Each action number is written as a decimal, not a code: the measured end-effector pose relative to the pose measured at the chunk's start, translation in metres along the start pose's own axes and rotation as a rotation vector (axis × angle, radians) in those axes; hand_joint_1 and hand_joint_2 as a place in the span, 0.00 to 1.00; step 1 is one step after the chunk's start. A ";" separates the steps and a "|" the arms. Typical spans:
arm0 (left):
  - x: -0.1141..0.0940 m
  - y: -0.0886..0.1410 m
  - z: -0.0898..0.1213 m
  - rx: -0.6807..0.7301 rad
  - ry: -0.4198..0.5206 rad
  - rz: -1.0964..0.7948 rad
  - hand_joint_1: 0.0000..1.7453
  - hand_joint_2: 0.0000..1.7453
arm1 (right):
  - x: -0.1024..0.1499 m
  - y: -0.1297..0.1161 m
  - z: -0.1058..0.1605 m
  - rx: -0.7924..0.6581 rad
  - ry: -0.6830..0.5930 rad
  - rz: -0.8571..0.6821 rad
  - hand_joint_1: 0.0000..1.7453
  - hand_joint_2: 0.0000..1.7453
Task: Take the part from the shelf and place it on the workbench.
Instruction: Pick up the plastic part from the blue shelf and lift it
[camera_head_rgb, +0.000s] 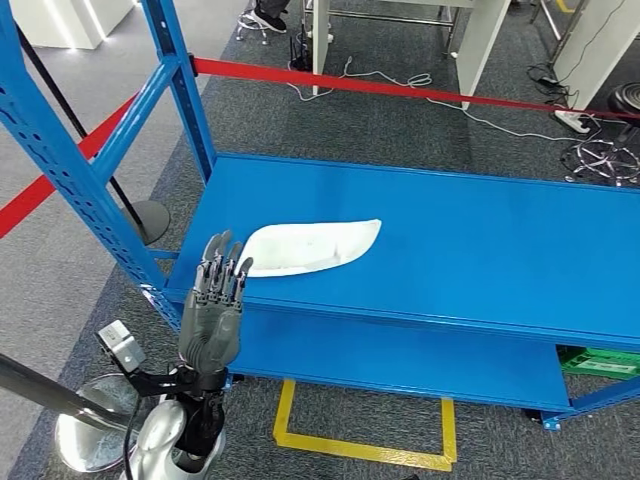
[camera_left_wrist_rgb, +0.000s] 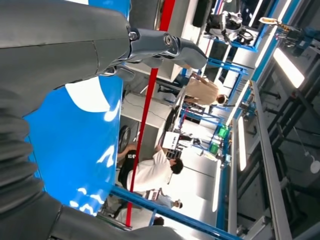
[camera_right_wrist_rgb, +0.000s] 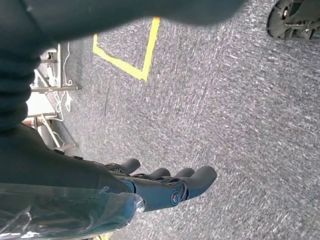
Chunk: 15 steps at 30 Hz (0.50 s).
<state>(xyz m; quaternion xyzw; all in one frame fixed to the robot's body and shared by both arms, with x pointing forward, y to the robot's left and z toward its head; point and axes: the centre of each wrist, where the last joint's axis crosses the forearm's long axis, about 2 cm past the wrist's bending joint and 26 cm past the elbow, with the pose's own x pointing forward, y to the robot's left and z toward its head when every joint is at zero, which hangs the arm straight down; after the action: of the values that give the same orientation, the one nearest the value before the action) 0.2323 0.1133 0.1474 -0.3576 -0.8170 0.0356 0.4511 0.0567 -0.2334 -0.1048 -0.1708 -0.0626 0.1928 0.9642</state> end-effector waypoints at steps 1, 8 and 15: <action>0.000 0.000 -0.001 -0.001 0.001 -0.004 0.00 1.00 | 0.000 0.000 0.000 -0.002 0.000 0.000 0.00 1.00; -0.002 0.003 -0.004 0.007 0.034 -0.082 0.00 1.00 | 0.000 0.000 0.000 -0.008 0.001 0.000 0.00 1.00; 0.000 0.017 -0.020 -0.053 0.078 -0.385 0.00 1.00 | 0.001 -0.001 0.000 -0.010 -0.013 0.016 0.00 1.00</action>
<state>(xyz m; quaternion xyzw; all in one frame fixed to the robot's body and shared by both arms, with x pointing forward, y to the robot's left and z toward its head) 0.2565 0.1202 0.1526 -0.2076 -0.8529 -0.0866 0.4712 0.0578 -0.2334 -0.1046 -0.1748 -0.0687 0.2012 0.9614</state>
